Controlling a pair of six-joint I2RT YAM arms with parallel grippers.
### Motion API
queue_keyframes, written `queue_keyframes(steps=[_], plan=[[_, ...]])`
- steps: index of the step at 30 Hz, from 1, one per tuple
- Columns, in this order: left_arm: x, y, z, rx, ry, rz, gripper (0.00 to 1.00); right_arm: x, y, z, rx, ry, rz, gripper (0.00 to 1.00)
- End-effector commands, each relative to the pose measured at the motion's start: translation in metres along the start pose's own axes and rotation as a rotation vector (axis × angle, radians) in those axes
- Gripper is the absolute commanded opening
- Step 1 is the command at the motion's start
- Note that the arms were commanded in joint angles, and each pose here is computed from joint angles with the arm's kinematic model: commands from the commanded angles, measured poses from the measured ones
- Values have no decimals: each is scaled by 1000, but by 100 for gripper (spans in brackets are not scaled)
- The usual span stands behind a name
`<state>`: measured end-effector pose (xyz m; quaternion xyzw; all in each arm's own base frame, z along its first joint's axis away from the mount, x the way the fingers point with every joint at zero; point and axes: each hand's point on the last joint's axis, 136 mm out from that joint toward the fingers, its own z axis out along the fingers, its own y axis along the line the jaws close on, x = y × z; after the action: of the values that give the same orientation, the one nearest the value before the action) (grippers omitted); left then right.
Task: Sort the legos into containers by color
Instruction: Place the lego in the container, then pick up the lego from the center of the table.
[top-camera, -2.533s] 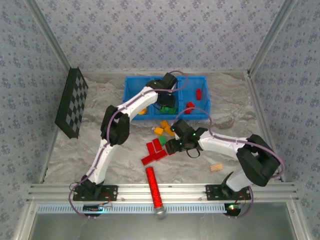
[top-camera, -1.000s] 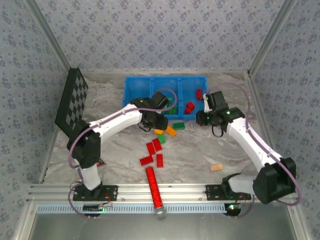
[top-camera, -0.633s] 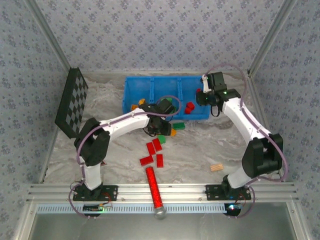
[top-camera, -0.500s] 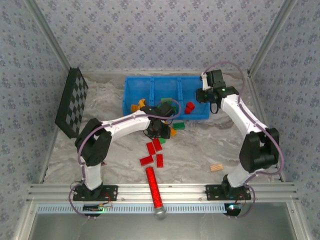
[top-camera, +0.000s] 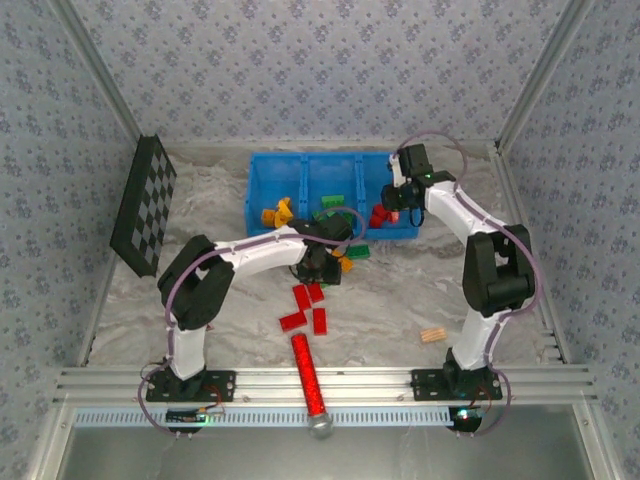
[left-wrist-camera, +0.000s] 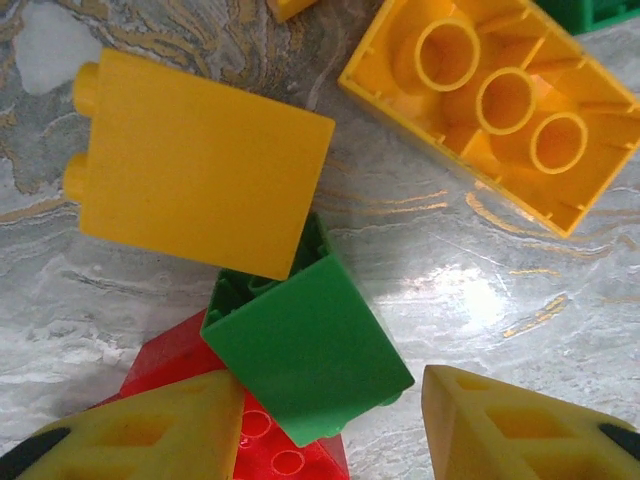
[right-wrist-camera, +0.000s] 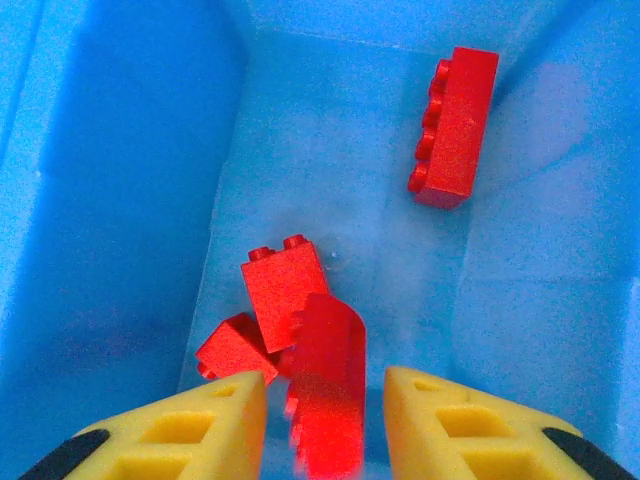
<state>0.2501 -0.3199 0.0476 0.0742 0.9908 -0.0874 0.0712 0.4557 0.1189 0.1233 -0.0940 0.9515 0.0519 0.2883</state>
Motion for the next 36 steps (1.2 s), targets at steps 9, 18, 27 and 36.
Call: queue_keyframes(steps=[9, 18, 27, 36], plan=[[0, -4, 17, -13, 25, -4, 48, -10, 9, 0, -13, -12, -29, 44], [-11, -2, 23, -60, 4, 12, 52, -5, 10, -13, -10, -14, -42, 45], [-10, 5, 33, -139, 9, 39, 39, 1, 7, -17, 1, -12, -39, 45], [-8, 2, 17, -155, -23, 60, 30, 2, 8, -17, -5, -13, -28, 45]])
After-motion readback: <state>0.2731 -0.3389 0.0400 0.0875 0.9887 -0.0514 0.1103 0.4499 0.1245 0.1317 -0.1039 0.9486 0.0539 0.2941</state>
